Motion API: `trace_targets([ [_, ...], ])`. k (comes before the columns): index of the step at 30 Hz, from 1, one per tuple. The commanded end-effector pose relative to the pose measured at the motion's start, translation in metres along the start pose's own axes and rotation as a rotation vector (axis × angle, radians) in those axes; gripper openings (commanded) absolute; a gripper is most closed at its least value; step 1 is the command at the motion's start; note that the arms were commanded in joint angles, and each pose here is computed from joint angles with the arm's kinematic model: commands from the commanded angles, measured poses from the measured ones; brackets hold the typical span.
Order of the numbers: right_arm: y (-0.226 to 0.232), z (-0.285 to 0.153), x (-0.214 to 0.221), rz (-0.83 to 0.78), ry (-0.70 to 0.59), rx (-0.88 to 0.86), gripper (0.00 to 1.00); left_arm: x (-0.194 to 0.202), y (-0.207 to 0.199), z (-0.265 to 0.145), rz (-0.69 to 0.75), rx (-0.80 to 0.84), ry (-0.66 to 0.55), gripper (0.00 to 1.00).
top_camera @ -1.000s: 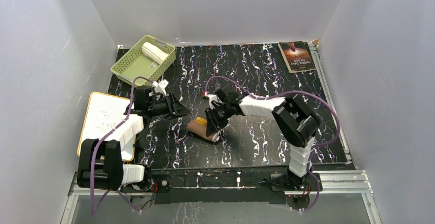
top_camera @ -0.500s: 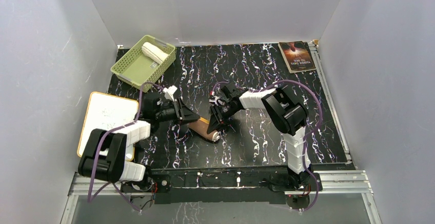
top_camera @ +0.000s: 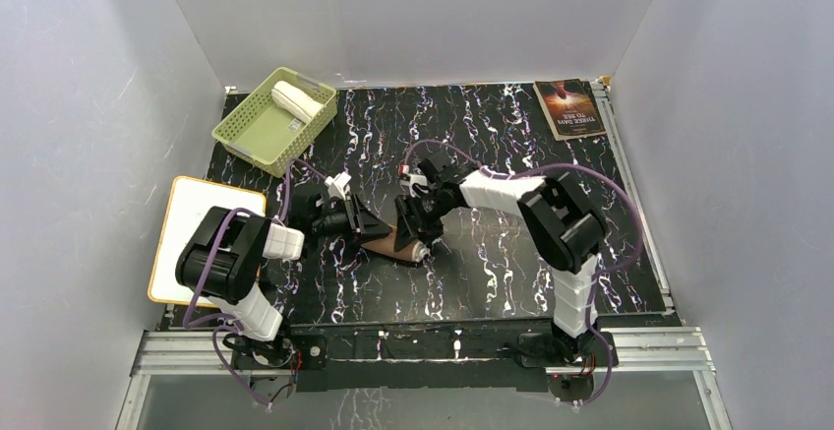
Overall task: Roll the towels
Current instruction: Roll the towel at the center of the board.
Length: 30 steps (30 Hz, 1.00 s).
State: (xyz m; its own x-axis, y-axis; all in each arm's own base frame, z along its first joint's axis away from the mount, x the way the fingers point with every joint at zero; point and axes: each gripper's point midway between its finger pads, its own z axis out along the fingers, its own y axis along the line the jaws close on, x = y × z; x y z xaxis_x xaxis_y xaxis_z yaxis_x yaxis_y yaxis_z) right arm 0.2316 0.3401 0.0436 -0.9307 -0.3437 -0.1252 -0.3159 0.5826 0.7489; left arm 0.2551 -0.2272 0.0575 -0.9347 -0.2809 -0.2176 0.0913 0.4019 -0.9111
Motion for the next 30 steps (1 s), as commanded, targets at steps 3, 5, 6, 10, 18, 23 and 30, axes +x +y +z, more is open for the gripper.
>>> trace_targets([
  [3,-0.021,-0.046,-0.031,-0.368,-0.247,0.552,0.63,-0.011,0.024,0.001,0.081,-0.127,-0.032,0.34],
  [5,0.0,-0.055,-0.031,-0.484,-0.33,0.596,0.65,-0.01,0.025,0.002,0.084,-0.133,-0.026,0.34],
  [6,0.008,-0.058,-0.031,-0.536,-0.37,0.622,0.67,-0.01,0.026,0.002,0.083,-0.138,-0.025,0.34],
  [10,0.027,-0.068,-0.023,-0.685,-0.479,0.704,0.69,-0.011,0.028,0.004,0.081,-0.139,-0.018,0.34],
  [18,0.053,-0.056,-0.009,-0.955,-0.473,0.711,0.73,-0.013,0.034,0.008,0.077,-0.149,0.001,0.34],
  [23,0.053,-0.032,-0.003,-1.064,-0.383,0.745,0.72,-0.015,0.034,0.011,0.084,-0.156,0.014,0.35],
  [30,0.037,-0.01,-0.003,-1.138,-0.302,0.818,0.7,-0.017,0.035,0.013,0.096,-0.163,0.031,0.35],
])
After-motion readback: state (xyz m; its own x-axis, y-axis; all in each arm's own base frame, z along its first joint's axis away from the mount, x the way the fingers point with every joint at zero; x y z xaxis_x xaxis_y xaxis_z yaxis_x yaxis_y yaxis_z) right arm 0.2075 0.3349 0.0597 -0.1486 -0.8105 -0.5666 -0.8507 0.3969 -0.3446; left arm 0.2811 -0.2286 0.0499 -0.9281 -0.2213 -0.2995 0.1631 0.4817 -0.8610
